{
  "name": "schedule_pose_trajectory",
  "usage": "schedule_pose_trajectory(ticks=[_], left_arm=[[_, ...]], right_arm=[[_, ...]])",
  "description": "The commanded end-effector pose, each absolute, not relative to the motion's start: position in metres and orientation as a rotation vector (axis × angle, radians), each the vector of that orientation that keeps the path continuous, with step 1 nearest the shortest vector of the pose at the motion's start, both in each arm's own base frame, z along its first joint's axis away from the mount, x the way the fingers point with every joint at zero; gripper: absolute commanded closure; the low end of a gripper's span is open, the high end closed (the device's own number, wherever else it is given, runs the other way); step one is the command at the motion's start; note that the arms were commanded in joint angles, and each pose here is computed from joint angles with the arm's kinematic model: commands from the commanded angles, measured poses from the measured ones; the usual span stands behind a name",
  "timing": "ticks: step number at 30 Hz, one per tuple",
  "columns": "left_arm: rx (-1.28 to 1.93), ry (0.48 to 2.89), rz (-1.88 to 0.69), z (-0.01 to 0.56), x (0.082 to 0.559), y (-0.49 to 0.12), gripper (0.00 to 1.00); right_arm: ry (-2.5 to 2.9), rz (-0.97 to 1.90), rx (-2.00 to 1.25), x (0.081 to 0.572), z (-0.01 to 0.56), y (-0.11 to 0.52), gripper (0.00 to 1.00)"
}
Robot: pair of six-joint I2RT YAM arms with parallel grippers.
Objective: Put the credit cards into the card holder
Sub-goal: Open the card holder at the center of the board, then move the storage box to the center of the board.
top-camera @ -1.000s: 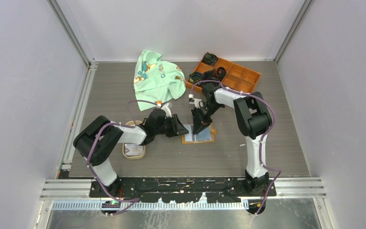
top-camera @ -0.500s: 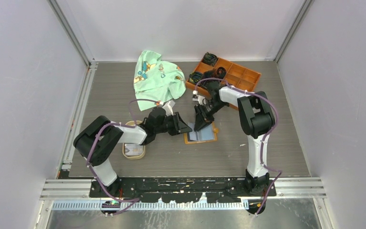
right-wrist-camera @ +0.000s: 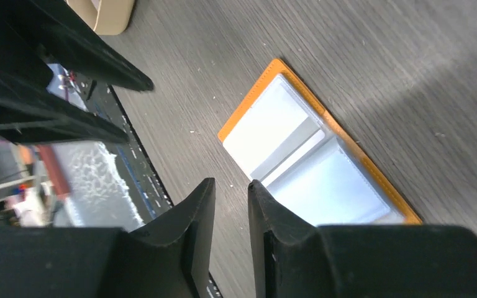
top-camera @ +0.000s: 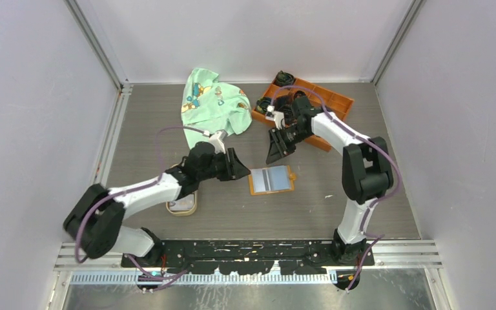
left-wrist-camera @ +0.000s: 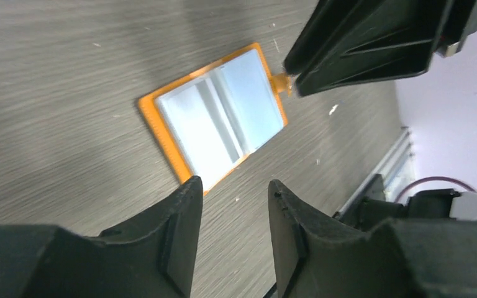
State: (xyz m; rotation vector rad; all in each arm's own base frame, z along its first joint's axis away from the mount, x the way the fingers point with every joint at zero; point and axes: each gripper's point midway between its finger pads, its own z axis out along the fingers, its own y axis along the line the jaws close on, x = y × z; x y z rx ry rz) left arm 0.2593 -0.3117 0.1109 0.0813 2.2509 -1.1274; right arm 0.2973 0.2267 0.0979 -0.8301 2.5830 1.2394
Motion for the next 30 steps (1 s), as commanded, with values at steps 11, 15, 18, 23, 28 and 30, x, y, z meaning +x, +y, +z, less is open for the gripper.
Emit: schedule_pose_trajectory(ticks=[11,15,18,23,28,30], left_arm=[[-0.185,2.25,-0.374,0.13,0.263,-0.116,0.24],[-0.392,2.238,-0.408,0.123,0.28,-0.083,0.25],[-0.507,2.229,-0.326,0.117,0.287,-0.058,0.25],[-0.572,2.287,-0.208,0.093,0.284,-0.04,0.25],[-0.611,2.378,-0.204,0.066,0.277,-0.043,0.29],[-0.616,2.403,-0.21,0.059,0.274,-0.045,0.3]], right_arm=[[1.956,1.242,-1.353,0.277,0.181,0.278,0.01],[1.963,1.159,-1.44,0.266,0.171,0.303,0.02],[1.957,1.152,-1.49,0.256,0.165,0.311,0.01],[1.933,1.121,-1.553,0.249,0.159,0.321,0.01],[1.943,1.111,-1.565,0.247,0.156,0.321,0.01],[1.943,1.113,-1.568,0.244,0.156,0.32,0.01]])
